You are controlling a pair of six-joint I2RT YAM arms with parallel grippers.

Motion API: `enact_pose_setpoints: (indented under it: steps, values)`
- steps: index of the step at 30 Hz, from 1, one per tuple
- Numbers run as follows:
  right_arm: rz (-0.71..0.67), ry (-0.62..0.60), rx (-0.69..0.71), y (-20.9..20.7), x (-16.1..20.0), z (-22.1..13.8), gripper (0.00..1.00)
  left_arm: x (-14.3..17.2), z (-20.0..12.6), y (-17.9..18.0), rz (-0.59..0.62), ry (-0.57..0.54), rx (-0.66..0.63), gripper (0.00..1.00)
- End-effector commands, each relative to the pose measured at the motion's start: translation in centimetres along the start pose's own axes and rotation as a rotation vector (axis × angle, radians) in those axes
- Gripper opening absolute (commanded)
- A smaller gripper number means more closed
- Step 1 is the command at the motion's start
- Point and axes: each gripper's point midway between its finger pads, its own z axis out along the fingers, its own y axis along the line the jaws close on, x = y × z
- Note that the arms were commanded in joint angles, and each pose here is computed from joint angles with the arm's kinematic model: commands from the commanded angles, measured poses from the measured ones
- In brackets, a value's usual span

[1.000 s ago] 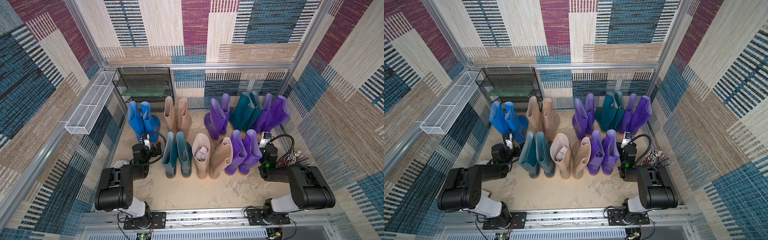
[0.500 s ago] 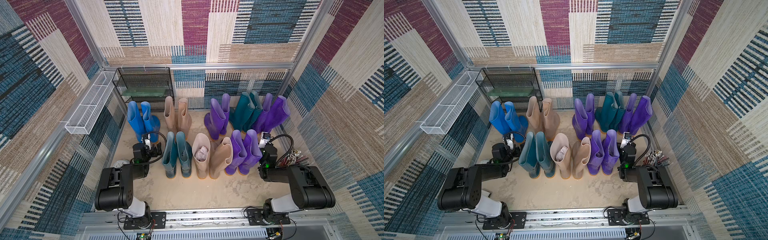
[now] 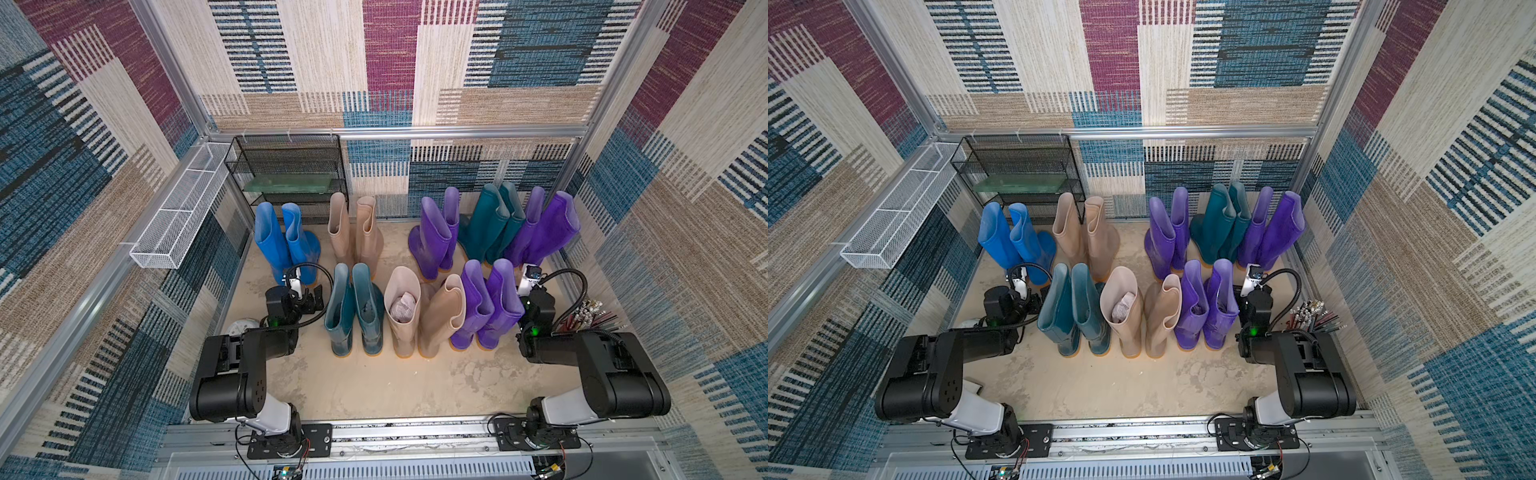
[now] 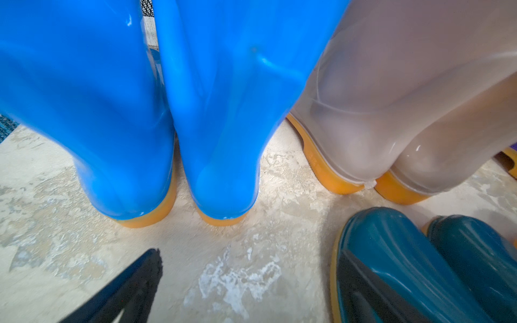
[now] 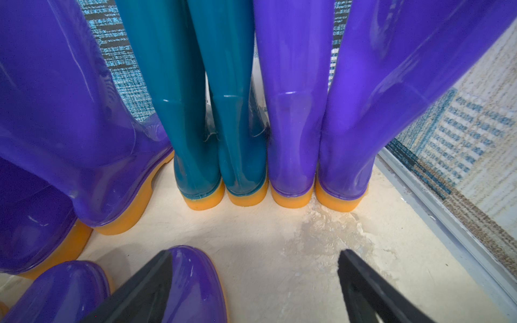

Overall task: Match and arrange rain boots in pairs
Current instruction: Reset both arms

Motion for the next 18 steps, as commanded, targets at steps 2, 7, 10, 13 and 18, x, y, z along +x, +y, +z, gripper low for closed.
enact_pose_setpoints:
  steps: [2,7,10,13,18]
  values:
    - [-0.022,-0.038,-0.078,1.03,-1.17,0.18,0.95,-0.27,0.1,-0.02,0.029,-0.007,0.0,1.0]
    - [-0.021,-0.039,-0.08,1.02,-1.19,0.17,0.95,-0.33,0.11,0.0,0.03,-0.007,0.0,1.0]
    - [-0.022,-0.04,-0.079,0.99,-1.22,0.16,0.95,-0.32,0.1,-0.01,0.03,-0.006,0.0,1.0]
    - [-0.022,-0.039,-0.08,1.02,-1.2,0.16,0.95,-0.42,0.14,-0.03,0.031,-0.008,0.0,1.0]
    - [-0.022,-0.041,-0.08,1.01,-1.23,0.12,0.95,-0.29,0.49,-0.06,0.034,0.007,-0.002,1.0]
